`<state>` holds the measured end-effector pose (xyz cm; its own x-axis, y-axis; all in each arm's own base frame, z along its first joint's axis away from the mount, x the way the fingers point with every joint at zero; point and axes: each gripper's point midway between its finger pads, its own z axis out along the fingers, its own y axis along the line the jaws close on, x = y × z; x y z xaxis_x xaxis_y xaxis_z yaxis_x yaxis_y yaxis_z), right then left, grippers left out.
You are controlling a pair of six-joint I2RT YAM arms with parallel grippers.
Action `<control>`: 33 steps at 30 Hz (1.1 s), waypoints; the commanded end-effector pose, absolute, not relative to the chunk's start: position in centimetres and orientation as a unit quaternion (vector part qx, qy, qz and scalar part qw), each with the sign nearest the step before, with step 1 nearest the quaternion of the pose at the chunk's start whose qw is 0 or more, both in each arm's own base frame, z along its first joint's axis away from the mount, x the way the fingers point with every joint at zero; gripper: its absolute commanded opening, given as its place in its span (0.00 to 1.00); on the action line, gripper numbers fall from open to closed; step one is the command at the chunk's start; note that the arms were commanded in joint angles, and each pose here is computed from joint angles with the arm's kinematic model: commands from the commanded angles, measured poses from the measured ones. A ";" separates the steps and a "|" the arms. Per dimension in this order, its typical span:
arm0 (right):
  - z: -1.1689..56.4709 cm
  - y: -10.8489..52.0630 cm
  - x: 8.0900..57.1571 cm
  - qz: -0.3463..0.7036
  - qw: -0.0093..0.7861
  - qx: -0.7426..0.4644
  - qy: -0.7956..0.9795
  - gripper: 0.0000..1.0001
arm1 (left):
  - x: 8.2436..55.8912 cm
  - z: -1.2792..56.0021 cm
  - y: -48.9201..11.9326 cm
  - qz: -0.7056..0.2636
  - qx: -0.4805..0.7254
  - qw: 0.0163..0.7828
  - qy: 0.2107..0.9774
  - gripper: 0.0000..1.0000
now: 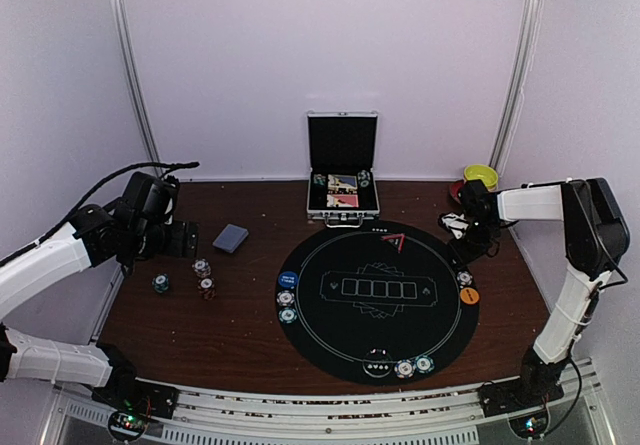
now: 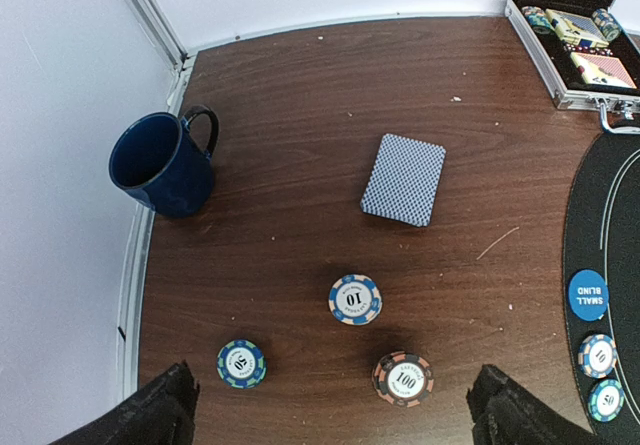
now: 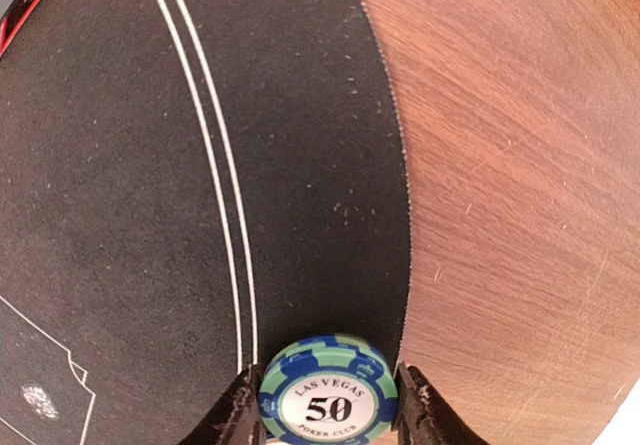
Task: Distribute texas hold em gaming equipment
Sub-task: Place the poker chips pile in the big blind area, then pick up the pile of poker chips from the pile of poker chips.
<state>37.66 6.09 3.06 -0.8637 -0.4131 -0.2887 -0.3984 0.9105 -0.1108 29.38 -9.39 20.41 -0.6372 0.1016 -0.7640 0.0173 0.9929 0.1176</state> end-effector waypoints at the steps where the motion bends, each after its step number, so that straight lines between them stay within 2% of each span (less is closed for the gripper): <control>1: 3.6 5.4 38.0 -0.035 0.166 -0.205 0.964 0.51 | 29.7 20.9 -9.4 0.041 0.030 0.437 0.898 0.98; 11: 4.7 5.5 38.6 -0.038 0.184 -0.202 0.961 0.68 | 29.6 21.0 -9.4 0.040 0.030 0.438 0.897 0.98; 18: 10.7 7.7 39.9 -0.038 0.256 -0.226 0.939 0.92 | 29.7 20.8 -9.3 0.045 0.034 0.436 0.898 0.98; 21: 13.8 9.8 39.8 -0.031 0.287 -0.245 0.926 0.99 | 29.8 20.5 -9.5 0.044 0.039 0.434 0.899 0.98; 29: 21.5 17.7 39.8 0.004 0.354 -0.294 0.888 1.00 | 30.2 17.4 -11.0 0.039 0.069 0.386 0.919 0.98; 33: 22.6 21.8 38.8 0.033 0.366 -0.327 0.871 1.00 | 30.4 14.7 -12.0 0.039 0.090 0.337 0.936 0.98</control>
<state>40.08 19.11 22.05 -0.5330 -0.5305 -0.6591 -0.5528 0.8081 -0.2034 29.88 -10.69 16.61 -0.7189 0.1659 -0.6750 0.0859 0.9849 0.1505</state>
